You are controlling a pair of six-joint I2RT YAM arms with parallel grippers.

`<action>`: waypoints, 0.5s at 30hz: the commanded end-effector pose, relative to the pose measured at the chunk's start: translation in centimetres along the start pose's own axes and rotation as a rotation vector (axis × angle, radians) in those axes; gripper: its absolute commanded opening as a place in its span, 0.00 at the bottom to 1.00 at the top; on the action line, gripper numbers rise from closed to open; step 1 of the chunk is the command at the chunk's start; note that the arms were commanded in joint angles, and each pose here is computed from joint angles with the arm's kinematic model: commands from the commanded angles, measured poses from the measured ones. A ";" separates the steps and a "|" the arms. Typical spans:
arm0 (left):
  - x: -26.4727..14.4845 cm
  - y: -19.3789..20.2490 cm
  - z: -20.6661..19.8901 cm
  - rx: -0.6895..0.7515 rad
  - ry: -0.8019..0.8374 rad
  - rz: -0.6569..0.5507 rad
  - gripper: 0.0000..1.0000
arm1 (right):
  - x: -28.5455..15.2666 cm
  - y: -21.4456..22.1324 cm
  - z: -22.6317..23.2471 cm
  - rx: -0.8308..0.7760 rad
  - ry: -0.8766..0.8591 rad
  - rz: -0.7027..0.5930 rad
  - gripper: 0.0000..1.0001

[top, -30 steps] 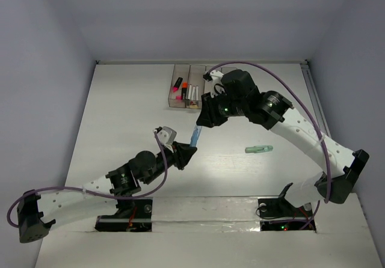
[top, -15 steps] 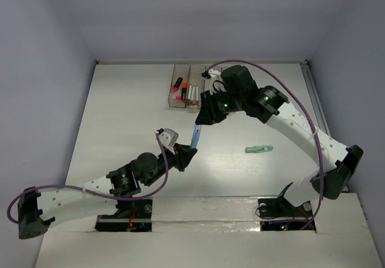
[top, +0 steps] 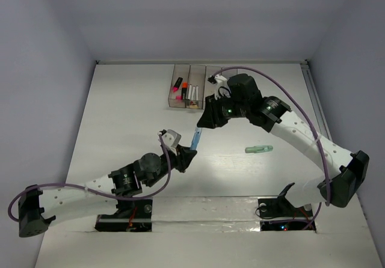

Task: Sort the stationery into containers
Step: Close the pen cap on the pen.

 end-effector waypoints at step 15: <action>-0.4 -6.8 -1.7 -0.090 0.045 -0.274 0.00 | 2.0 3.5 -0.7 0.031 -0.115 0.123 0.09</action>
Point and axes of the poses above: each gripper's point midway between its finger pads, its own x axis out along the fingers, its own z axis along the line the jaws close on, y = z × x, the point moved 9 cm from there along -x, back along the fingers, and after that the axes turned 6 degrees about x, right-handed, at the moved point
